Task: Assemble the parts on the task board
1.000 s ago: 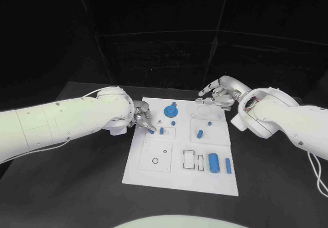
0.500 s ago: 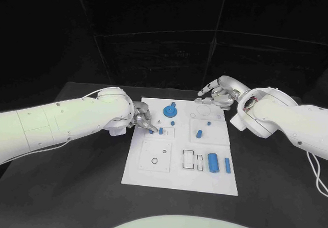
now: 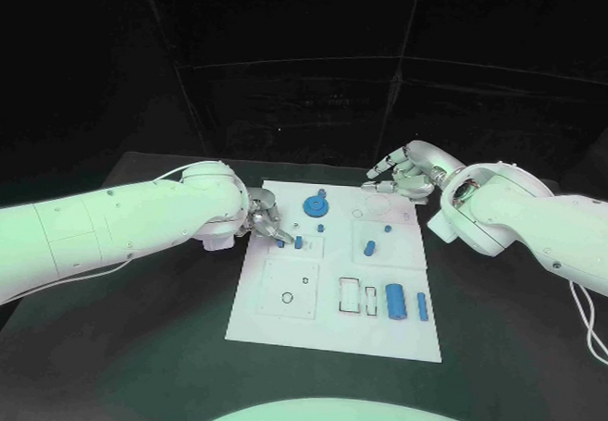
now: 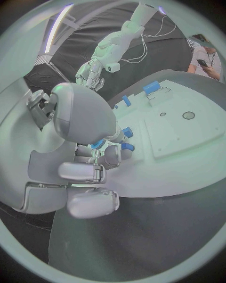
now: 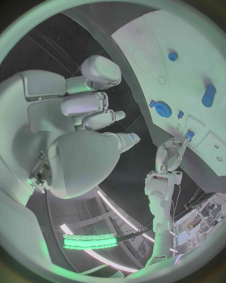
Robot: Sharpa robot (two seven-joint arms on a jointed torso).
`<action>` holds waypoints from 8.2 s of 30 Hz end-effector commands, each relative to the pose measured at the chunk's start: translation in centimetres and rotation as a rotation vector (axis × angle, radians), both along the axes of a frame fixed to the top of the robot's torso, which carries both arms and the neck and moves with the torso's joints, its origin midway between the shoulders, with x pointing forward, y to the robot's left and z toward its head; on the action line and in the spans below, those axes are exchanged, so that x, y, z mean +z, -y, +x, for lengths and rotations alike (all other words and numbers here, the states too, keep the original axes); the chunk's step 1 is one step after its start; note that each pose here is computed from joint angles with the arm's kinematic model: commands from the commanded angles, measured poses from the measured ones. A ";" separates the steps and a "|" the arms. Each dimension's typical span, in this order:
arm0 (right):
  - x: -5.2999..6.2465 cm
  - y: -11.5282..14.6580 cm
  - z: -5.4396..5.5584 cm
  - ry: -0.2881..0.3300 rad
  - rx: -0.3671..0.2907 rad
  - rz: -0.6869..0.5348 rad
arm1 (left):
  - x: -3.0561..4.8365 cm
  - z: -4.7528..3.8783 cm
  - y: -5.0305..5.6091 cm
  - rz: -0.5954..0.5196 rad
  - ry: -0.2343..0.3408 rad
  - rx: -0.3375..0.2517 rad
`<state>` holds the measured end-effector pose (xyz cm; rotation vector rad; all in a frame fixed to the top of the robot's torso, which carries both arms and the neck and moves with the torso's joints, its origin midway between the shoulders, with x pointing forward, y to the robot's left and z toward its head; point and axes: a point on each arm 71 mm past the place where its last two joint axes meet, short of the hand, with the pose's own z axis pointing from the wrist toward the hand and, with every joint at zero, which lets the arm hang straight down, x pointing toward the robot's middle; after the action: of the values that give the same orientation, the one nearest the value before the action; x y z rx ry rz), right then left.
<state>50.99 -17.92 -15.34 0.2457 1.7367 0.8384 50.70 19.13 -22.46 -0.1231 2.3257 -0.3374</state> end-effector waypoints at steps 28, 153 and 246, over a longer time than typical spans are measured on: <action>0.1 0.0 0.1 0.007 0.004 0.004 | 1.22 -0.14 -0.7 -0.123 0.097 0.098; 0.1 -0.3 0.4 0.022 0.002 0.011 | 2.81 1.73 5.4 -0.274 0.555 -0.421; 0.1 -0.1 0.6 0.019 -0.003 0.008 | -0.51 2.55 1.4 -0.183 0.354 -0.319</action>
<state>51.52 -17.89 -15.46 0.2470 1.7266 0.8361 53.20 17.66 -23.04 0.2103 1.9539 -0.6800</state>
